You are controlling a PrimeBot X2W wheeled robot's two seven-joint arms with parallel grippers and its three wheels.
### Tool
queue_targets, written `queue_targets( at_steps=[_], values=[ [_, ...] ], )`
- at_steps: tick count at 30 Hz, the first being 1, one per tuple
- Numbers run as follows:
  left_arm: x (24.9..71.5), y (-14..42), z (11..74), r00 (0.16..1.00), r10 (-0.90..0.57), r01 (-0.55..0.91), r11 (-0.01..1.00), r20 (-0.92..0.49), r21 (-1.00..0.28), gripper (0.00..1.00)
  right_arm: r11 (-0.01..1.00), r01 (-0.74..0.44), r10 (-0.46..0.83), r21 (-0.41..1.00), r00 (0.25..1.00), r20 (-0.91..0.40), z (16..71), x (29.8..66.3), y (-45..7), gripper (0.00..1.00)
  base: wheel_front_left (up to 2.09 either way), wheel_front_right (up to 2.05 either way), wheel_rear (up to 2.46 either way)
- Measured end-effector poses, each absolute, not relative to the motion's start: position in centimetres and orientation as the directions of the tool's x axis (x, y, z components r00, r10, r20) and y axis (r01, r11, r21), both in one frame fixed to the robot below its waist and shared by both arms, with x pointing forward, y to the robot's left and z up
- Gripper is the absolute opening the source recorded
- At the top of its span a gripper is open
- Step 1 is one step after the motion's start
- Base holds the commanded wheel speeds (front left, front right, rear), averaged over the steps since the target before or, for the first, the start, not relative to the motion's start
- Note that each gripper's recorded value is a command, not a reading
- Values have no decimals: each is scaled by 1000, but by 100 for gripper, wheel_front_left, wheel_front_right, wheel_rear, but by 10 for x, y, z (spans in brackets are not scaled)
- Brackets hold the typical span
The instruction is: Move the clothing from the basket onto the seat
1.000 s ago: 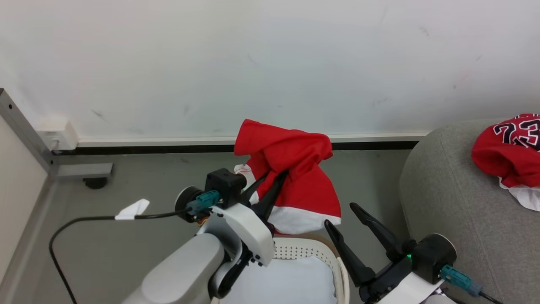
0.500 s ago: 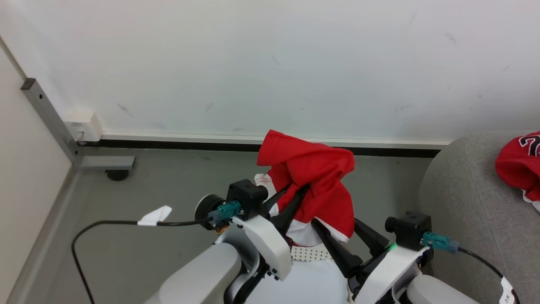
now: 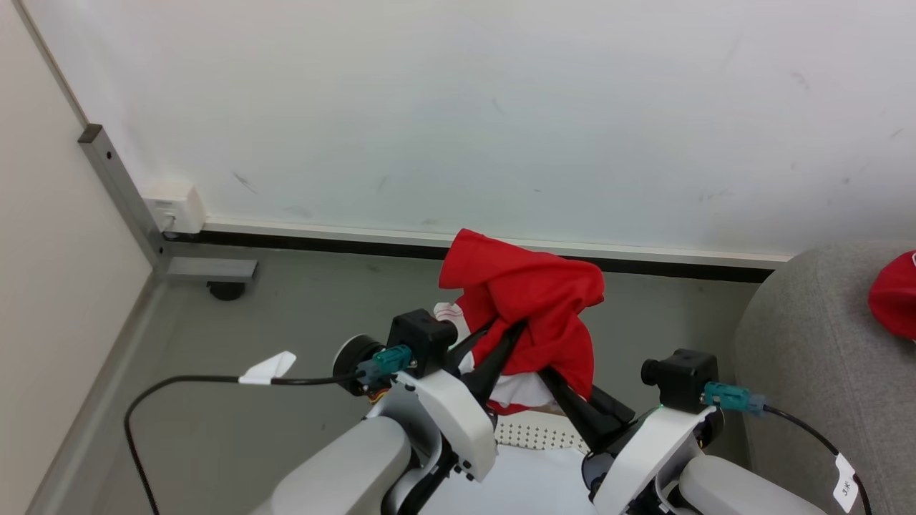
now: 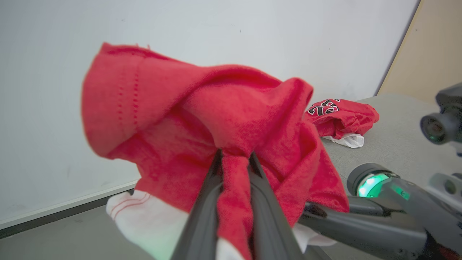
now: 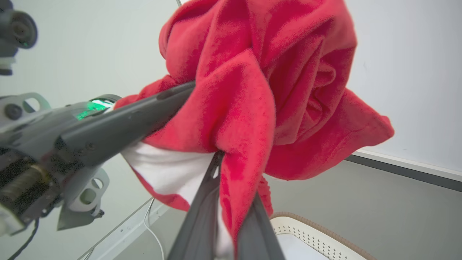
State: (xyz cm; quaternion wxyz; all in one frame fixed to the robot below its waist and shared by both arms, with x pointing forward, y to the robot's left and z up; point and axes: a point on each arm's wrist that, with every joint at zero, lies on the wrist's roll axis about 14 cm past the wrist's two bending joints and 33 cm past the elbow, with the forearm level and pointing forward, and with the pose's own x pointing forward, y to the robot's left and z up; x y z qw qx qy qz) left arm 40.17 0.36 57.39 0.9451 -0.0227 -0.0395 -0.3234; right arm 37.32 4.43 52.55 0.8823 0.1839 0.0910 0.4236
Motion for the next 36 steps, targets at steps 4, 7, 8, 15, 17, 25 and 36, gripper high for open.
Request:
queue_targets(
  at_steps=[4, 7, 8, 15, 17, 25, 36],
  values=[
    [402, 2, 573, 787, -611, 614, 789, 86, -17, 0, 570, -711, 774, 412, 632, 20, 534, 376, 43, 0, 0, 0, 0],
    [403, -1, 572, 785, -614, 617, 787, 83, -17, 0, 570, -710, 770, 414, 637, 32, 537, 376, 41, 0, 0, 0, 0],
    [402, -2, 572, 784, -616, 619, 785, 83, -18, 0, 570, -710, 769, 414, 638, 37, 539, 377, 40, 0, 0, 0, 0],
    [402, -9, 571, 774, -627, 631, 776, 82, -26, 0, 585, -701, 753, 409, 656, 48, 541, 379, 32, 0, 0, 0, 0],
    [402, -11, 571, 771, -631, 635, 772, 82, -27, 5, 591, -697, 748, 407, 662, 47, 541, 379, 30, 0, 0, 0, 0],
    [403, -17, 570, 757, -647, 652, 757, 91, -44, 100, 631, -663, 705, 403, 707, 59, 542, 387, 12, 0, 0, 0, 0],
    [394, -48, 568, 689, -717, 724, 687, 107, -64, 100, 757, -553, 559, 348, 824, 92, 555, 405, -61, 0, 0, 0, 0]
  ],
)
